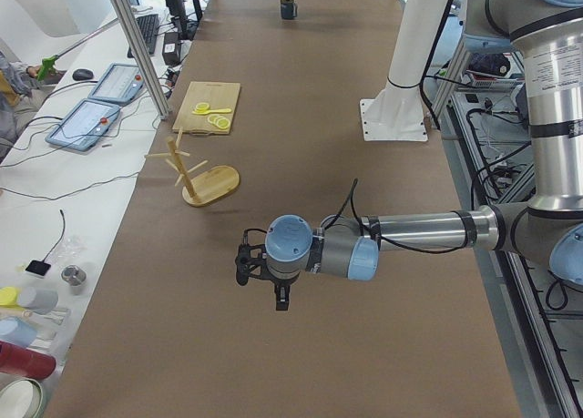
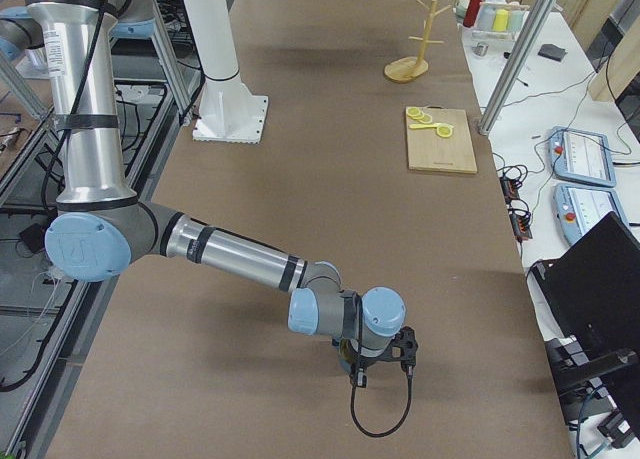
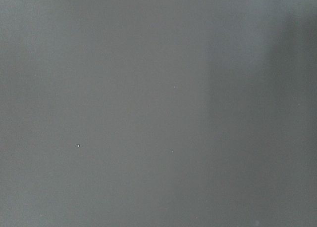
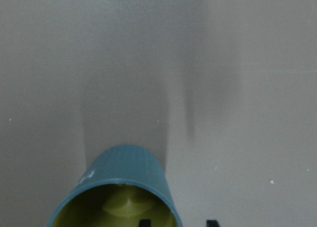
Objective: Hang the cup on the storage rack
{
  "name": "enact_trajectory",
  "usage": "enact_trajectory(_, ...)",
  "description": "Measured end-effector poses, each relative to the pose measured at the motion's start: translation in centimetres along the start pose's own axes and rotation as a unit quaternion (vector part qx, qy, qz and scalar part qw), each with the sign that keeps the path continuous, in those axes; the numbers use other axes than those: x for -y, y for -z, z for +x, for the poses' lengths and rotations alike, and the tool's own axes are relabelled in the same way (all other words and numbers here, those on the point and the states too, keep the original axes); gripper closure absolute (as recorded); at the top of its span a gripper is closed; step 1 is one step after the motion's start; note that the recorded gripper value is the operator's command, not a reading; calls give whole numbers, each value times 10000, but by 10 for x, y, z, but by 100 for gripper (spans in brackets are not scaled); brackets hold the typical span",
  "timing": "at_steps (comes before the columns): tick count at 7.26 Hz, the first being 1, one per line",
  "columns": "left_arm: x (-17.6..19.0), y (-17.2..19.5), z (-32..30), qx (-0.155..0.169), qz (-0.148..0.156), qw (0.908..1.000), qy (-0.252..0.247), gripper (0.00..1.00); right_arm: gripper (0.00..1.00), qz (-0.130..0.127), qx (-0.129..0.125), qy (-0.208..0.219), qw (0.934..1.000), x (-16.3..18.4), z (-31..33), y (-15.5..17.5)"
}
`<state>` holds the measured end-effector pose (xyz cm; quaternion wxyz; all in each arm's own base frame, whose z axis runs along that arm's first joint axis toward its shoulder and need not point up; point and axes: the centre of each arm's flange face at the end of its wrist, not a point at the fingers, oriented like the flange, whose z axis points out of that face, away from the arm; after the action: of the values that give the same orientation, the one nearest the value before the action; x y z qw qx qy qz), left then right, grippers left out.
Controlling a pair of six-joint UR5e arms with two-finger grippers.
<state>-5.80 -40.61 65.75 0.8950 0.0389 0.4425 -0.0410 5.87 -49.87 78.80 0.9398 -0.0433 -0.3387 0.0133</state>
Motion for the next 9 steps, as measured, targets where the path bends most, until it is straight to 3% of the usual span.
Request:
enact_trajectory(1, 0, 0, 0, -6, 0, 10000, -1, 2, 62, -18, 5, 6, 10000, 1, -2, -2)
enact_trajectory(3, 0, 0, 0, -11, -4, 10000, 3, 2, 100, -40, 20, 19, 10000, 1, -5, -4)
enact_trajectory(6, -1, 0, 0, -15, -5, 10000, 3, 2, 100, 1, 59, 87, 9999, 5, -14, 0)
enact_trajectory(9, -2, 0, 0, -26, -3, 10000, -3, 2, 100, 292, 415, 222, 9985, 32, -87, 37)
